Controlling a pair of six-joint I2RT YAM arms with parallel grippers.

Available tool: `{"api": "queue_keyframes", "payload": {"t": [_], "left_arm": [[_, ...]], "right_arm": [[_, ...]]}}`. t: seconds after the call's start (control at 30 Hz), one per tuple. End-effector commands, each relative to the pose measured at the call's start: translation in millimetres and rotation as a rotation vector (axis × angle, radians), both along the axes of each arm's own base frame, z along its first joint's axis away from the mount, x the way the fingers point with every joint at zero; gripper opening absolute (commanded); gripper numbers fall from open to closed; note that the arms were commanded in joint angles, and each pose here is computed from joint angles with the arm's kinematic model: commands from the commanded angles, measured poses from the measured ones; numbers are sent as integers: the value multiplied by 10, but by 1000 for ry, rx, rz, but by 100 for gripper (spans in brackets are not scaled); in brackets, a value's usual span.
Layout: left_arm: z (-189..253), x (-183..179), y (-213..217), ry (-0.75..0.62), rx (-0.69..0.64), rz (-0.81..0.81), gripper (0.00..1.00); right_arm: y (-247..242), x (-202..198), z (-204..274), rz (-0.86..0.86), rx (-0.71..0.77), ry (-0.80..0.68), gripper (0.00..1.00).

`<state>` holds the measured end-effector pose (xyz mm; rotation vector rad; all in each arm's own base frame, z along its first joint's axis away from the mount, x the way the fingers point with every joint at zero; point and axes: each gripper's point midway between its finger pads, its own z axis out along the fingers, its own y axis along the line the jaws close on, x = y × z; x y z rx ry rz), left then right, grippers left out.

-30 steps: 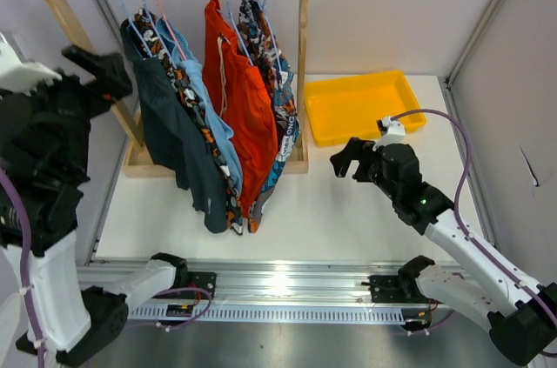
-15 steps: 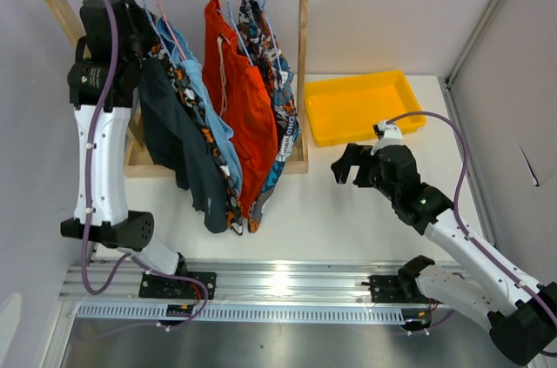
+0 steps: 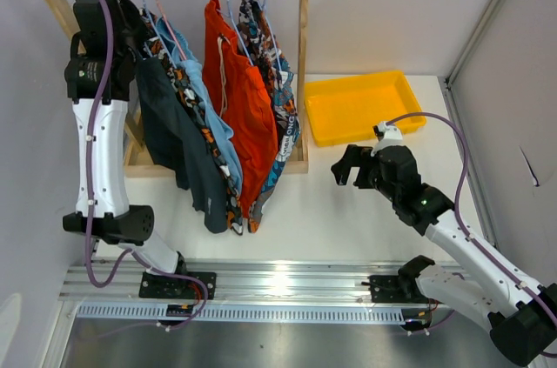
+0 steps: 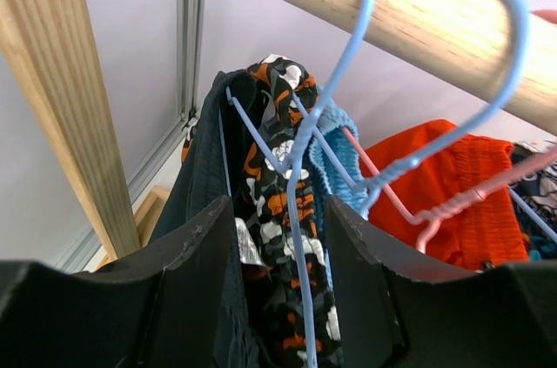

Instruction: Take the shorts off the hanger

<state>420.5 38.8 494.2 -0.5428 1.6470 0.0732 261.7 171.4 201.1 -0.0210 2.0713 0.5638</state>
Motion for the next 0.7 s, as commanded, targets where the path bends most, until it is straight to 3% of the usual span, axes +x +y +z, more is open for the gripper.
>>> {"api": "queue_keyframes", "payload": {"t": [0.0,0.1,0.3,0.33,0.4,0.43,0.5,0.67], "left_arm": [[123,94,35,-45,6,-13,53],[81,175,51,-38,12,-12,53],[-12,311,71,-19,14,-12,40],[-22,323,72,-17,15,-13,30],[-32,337,86,-15,16,-7,23],[-50,345,91,-10,16,-4,10],[-37,335,108,-13,17,1,0],[125,222,118,-47,34,0,0]], "right_arm": [[40,14,75,14,10,-24,99],[27,20,60,5,4,-23,99],[13,28,25,-2,-3,-16,99],[12,31,21,-3,-5,-15,100],[5,30,14,-6,-7,-14,99],[-4,36,25,-9,-8,-17,99],[-8,40,33,-12,-8,-19,99],[-12,45,49,-17,-6,-25,99]]}}
